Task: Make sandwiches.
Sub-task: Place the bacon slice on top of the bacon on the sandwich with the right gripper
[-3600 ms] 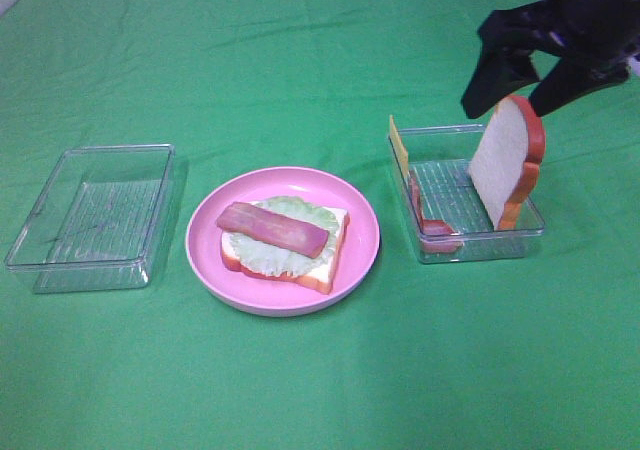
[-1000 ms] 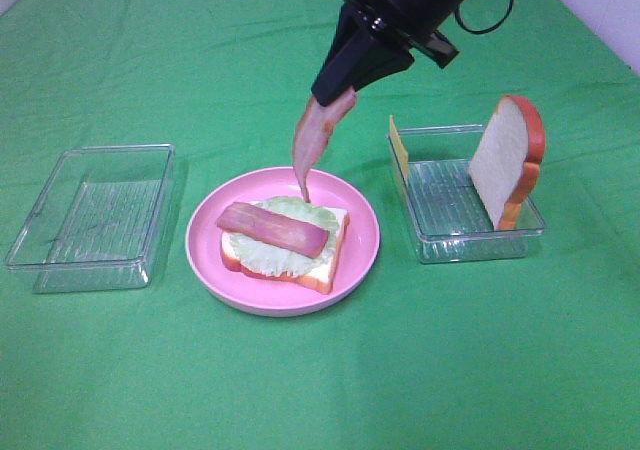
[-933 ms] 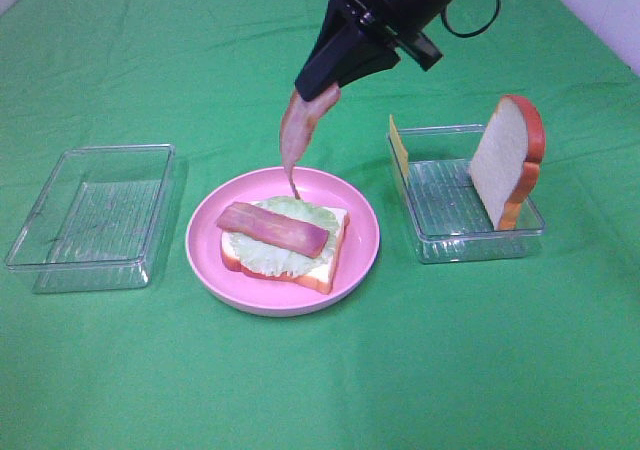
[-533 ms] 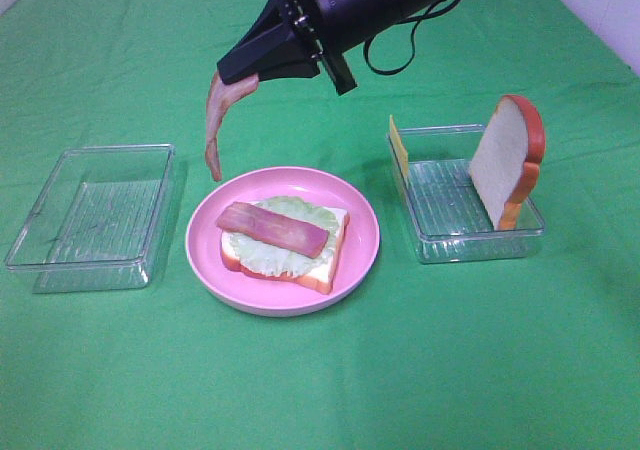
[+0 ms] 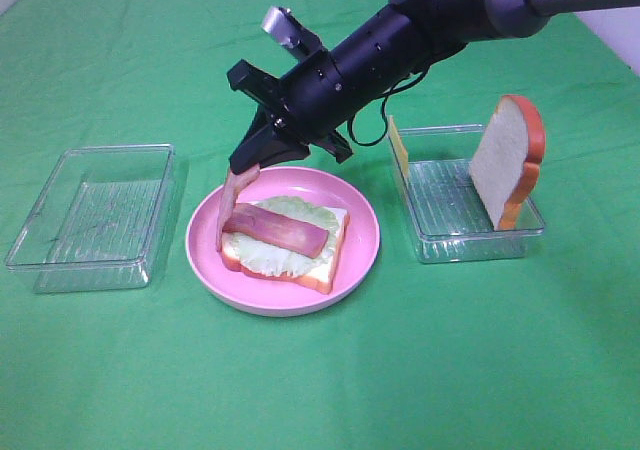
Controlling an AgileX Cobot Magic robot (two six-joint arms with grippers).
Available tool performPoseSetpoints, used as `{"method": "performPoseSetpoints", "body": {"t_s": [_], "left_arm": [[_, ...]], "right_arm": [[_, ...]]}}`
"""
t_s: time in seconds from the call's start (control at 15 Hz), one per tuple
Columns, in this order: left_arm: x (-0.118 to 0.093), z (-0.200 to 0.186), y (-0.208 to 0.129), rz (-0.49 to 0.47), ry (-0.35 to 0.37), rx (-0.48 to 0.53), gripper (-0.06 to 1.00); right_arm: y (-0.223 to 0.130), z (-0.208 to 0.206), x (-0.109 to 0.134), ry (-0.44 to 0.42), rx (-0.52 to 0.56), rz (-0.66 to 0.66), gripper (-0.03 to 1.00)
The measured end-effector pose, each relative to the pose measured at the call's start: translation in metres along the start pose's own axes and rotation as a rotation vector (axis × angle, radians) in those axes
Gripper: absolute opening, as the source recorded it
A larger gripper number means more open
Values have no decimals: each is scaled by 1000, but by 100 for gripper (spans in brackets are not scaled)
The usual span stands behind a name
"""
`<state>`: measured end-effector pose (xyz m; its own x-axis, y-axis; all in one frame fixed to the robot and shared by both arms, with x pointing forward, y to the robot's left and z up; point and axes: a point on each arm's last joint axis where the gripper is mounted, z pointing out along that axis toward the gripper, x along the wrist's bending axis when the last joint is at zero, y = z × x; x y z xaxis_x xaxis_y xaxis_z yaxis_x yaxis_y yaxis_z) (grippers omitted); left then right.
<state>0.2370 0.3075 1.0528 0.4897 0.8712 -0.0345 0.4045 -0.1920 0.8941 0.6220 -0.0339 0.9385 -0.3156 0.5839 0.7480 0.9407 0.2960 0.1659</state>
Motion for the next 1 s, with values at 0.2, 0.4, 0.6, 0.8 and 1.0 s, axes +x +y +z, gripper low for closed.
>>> {"method": "performPoseSetpoints", "body": {"t_s": [0.2,0.4,0.6,0.8,1.0], "left_arm": [[0,0,0,0,0,0,92],[0,0,0,0,0,0,92],[0,0,0,0,0,0,92],[0,0,0,0,0,0,92],[0,0,0,0,0,0,92]], "right_arm": [[-3,-1,-15,-163,30,36,0],[-6,-3,-25,-282,61,36,0],[-8,-6,-32,-360,80,24,1],[-6,-9,-33,-401,87,-5,16],[2,-18,-25,-430,87,-21,45]]}}
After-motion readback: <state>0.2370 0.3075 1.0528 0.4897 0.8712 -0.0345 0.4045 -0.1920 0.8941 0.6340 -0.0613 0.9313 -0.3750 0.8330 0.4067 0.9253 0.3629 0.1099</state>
